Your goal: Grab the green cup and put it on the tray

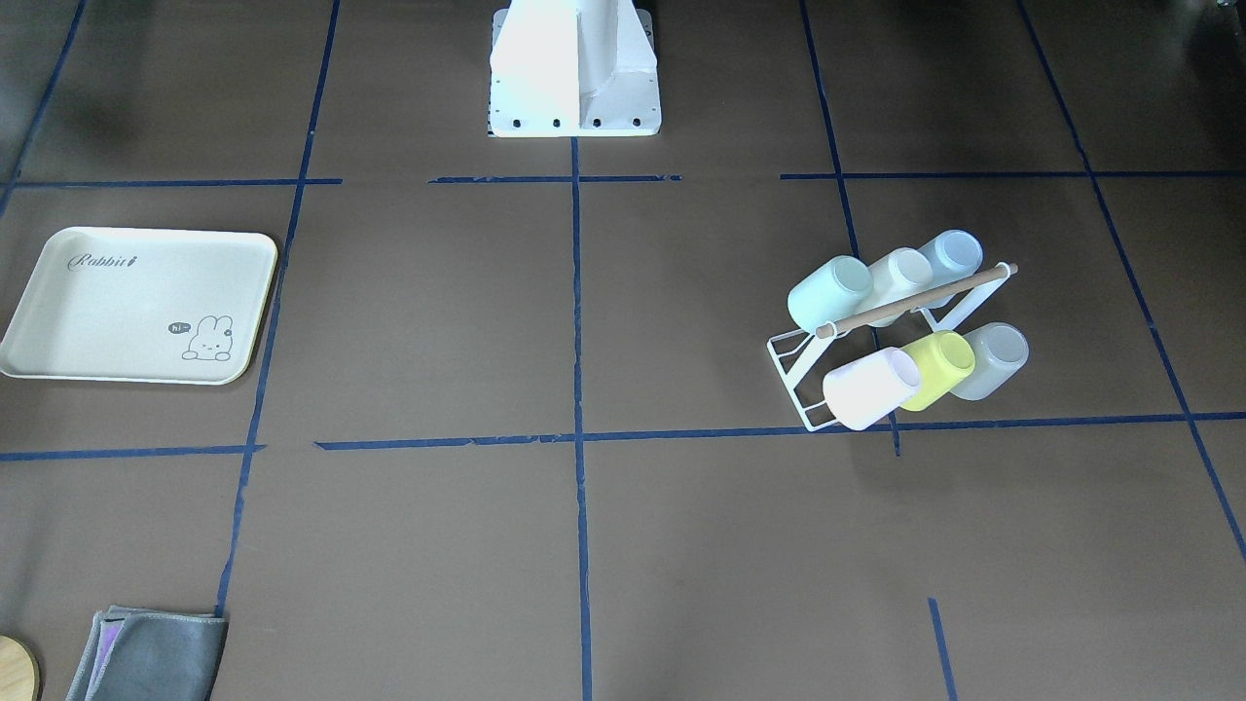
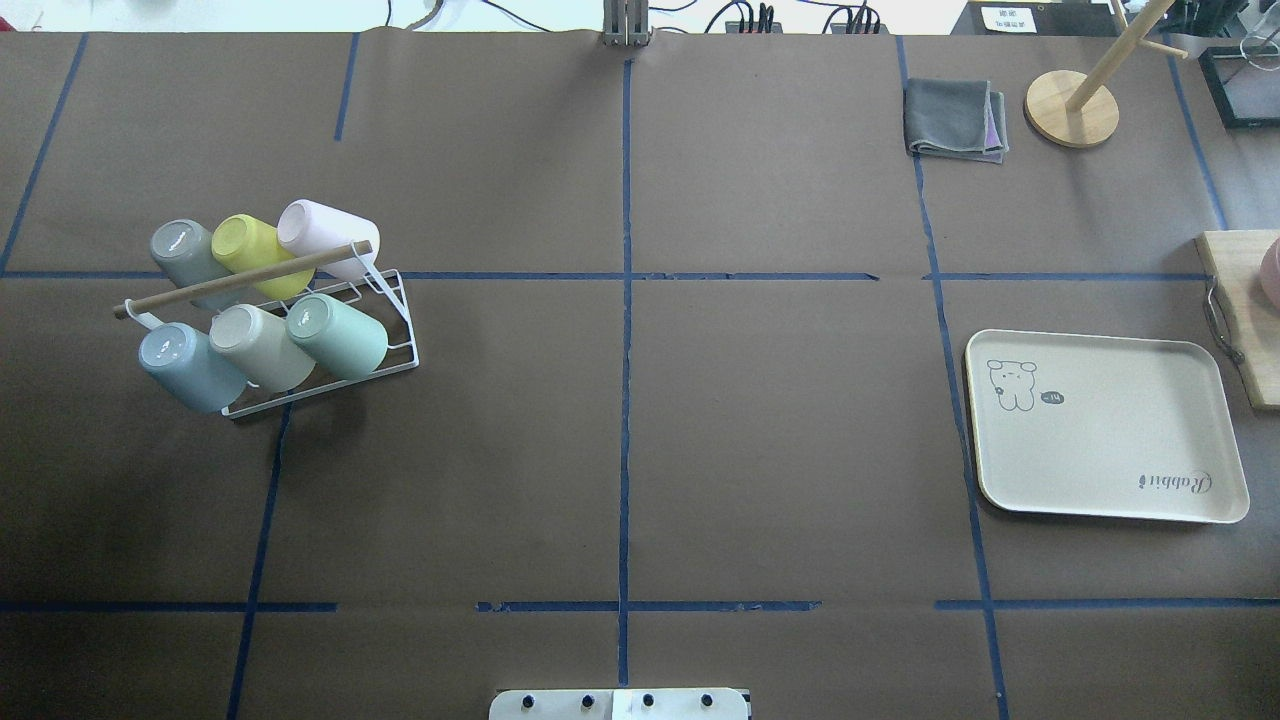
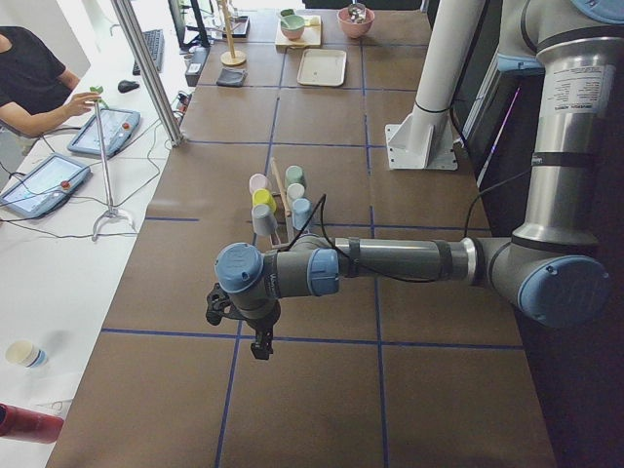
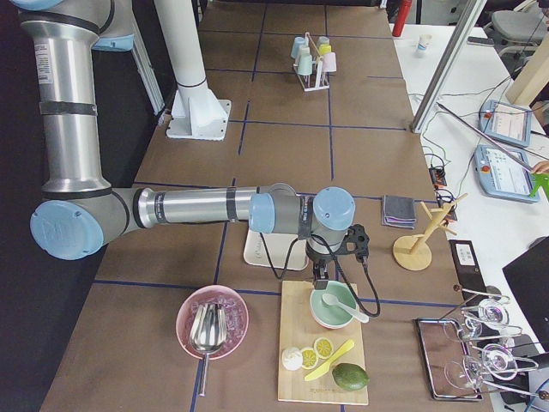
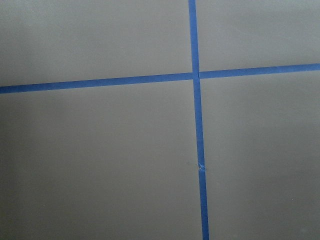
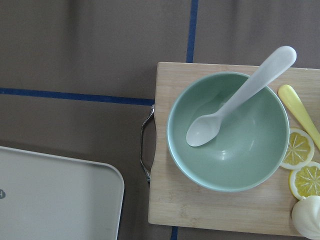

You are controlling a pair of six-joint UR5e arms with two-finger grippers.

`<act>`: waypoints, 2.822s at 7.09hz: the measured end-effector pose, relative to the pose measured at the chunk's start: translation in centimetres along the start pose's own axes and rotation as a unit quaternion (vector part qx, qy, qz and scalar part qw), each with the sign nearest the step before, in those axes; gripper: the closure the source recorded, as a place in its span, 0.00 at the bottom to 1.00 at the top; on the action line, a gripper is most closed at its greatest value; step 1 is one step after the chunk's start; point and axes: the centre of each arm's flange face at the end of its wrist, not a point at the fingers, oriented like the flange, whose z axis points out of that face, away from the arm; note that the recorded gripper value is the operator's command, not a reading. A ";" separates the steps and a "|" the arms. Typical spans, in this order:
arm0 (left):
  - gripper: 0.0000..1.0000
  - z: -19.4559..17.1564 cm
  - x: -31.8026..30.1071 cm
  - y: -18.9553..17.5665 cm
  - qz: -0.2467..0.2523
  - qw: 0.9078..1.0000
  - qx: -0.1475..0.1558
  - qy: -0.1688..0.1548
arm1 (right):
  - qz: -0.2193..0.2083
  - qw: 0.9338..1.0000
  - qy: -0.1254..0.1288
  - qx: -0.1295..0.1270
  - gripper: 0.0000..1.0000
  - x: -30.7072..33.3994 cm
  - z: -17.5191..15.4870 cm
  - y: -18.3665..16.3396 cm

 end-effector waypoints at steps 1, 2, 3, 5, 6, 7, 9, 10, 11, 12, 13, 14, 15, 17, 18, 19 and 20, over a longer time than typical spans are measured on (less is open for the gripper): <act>0.00 -0.2 0.2 0.0 0.002 1.000 0.002 0.000 | -0.004 1.000 0.002 0.004 0.00 -0.6 -0.4 -0.8; 0.00 -0.5 0.5 -0.1 0.005 1.000 0.005 -0.001 | -0.001 1.000 0.003 0.002 0.00 -1.4 -0.2 -1.3; 0.00 -0.7 0.7 -0.2 0.007 1.000 0.007 -0.001 | 0.006 1.000 0.003 -0.004 0.00 -2.4 0.4 -1.6; 0.00 -0.8 0.8 -0.1 0.008 1.000 0.008 -0.001 | 0.024 1.000 0.006 0.000 0.00 -5.0 1.0 -0.5; 0.00 -0.8 0.8 -0.1 0.009 1.000 0.008 -0.001 | 0.034 0.999 0.010 0.013 0.00 -6.6 1.5 1.3; 0.00 -0.9 0.9 -0.2 0.010 1.000 0.009 -0.001 | 0.036 0.999 0.012 0.028 0.00 -7.2 2.8 3.9; 0.00 -1.1 1.2 -0.1 0.013 1.000 0.012 -0.002 | 0.056 0.998 0.002 0.037 0.00 -8.1 5.7 7.4; 0.00 -1.2 1.2 -0.1 0.014 1.000 0.013 -0.002 | 0.073 0.997 -0.002 0.036 0.00 -9.2 7.4 8.4; 0.00 -1.3 1.3 -0.1 0.014 1.000 0.013 -0.002 | 0.086 0.995 -0.003 0.040 0.00 -9.8 9.4 9.3; 0.00 -1.3 1.3 -0.1 0.014 1.000 0.013 -0.002 | 0.095 0.994 -0.003 0.046 0.00 -9.6 12.0 10.1; 0.00 -1.3 1.3 -0.1 0.014 1.000 0.014 -0.002 | 0.099 0.994 -0.003 0.049 0.00 -9.6 14.5 10.7; 0.00 -1.4 1.3 -0.1 0.014 1.000 0.014 -0.002 | 0.099 0.994 -0.002 0.048 0.01 -9.9 16.2 11.2; 0.00 -1.4 1.3 -0.1 0.015 1.000 0.014 -0.002 | 0.095 0.995 0.000 0.041 0.03 -10.2 17.4 11.5; 0.00 -1.6 1.5 -0.1 0.017 1.000 0.016 -0.003 | 0.095 0.995 0.007 0.026 0.11 -9.7 19.1 12.2; 0.00 -1.8 1.7 -0.1 0.018 1.000 0.018 -0.003 | 0.097 0.995 0.012 0.021 0.20 -9.2 19.7 12.5; 0.00 -1.9 1.9 -0.2 0.020 1.000 0.019 -0.003 | 0.098 0.995 0.014 0.018 0.30 -8.9 20.0 12.6; 0.00 -2.0 2.0 -0.2 0.022 1.000 0.021 -0.003 | 0.099 0.995 0.015 0.017 0.35 -8.8 20.1 12.6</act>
